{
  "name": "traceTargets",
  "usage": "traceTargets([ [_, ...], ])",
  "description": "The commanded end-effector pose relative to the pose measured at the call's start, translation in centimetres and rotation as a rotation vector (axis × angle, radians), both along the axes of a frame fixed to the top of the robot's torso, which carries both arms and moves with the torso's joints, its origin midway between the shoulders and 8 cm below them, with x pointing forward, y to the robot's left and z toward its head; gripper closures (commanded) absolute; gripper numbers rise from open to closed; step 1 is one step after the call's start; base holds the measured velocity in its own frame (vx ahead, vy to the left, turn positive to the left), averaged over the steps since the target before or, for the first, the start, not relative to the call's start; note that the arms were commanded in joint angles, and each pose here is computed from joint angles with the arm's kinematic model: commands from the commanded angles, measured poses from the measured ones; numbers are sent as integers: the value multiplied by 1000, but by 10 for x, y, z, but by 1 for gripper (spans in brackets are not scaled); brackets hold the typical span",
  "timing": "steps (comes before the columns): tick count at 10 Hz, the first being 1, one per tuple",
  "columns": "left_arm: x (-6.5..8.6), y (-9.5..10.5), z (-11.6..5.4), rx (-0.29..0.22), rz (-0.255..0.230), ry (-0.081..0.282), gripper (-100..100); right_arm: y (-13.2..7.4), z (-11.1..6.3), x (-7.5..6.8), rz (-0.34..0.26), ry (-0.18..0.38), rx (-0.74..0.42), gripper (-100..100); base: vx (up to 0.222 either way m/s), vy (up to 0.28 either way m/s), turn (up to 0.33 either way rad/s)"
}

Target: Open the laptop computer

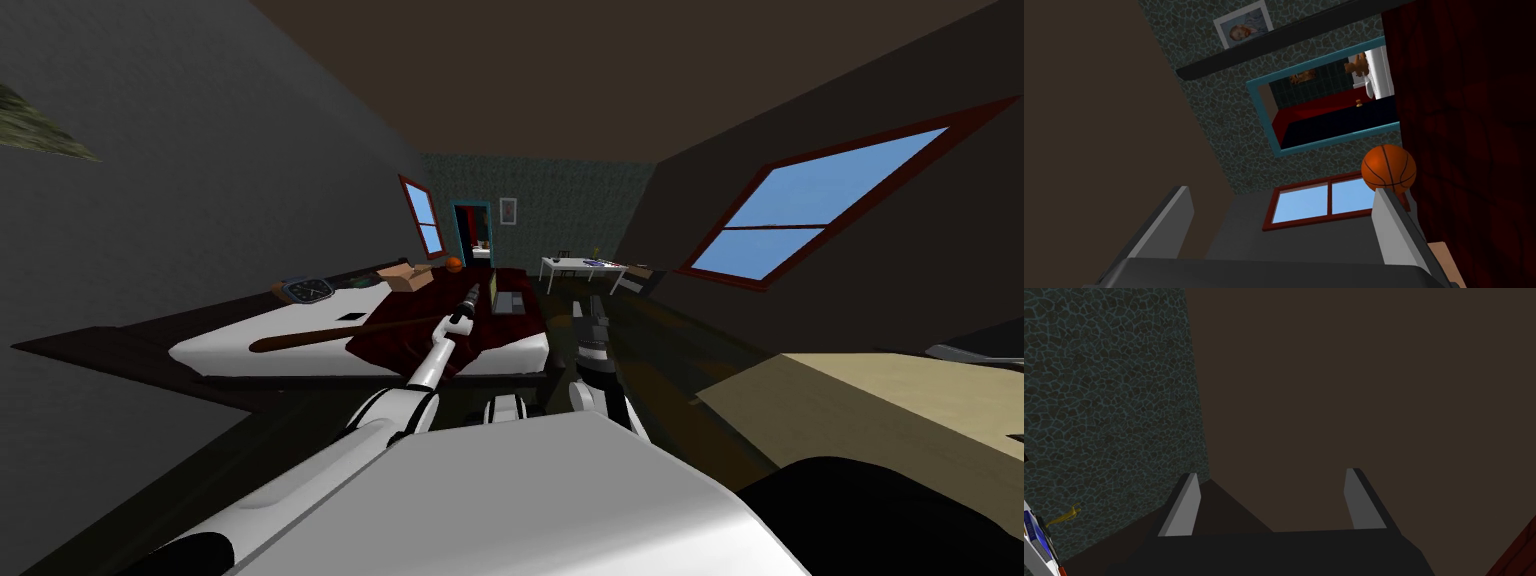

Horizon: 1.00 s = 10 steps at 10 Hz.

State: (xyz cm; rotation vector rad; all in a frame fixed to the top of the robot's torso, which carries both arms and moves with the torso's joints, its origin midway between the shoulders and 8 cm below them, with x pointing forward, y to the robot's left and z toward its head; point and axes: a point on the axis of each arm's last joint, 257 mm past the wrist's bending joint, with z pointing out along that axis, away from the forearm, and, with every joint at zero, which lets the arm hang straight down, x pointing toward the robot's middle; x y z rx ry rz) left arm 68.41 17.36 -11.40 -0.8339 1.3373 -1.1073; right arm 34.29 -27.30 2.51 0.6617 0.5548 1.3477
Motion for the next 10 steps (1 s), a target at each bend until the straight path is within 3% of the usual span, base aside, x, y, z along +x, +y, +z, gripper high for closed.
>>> traceTargets([
  [1,15,-15,-1,11,-8,44,-100,0,0,0,0,0,0,0,2,-40,40],
  [8,33,-51,4,18,-37,97,-100,0,0,0,0,0,0,0,2,-25,24],
  [10,32,-46,4,19,-34,94,-100,0,0,0,0,0,0,0,0,-4,2],
])
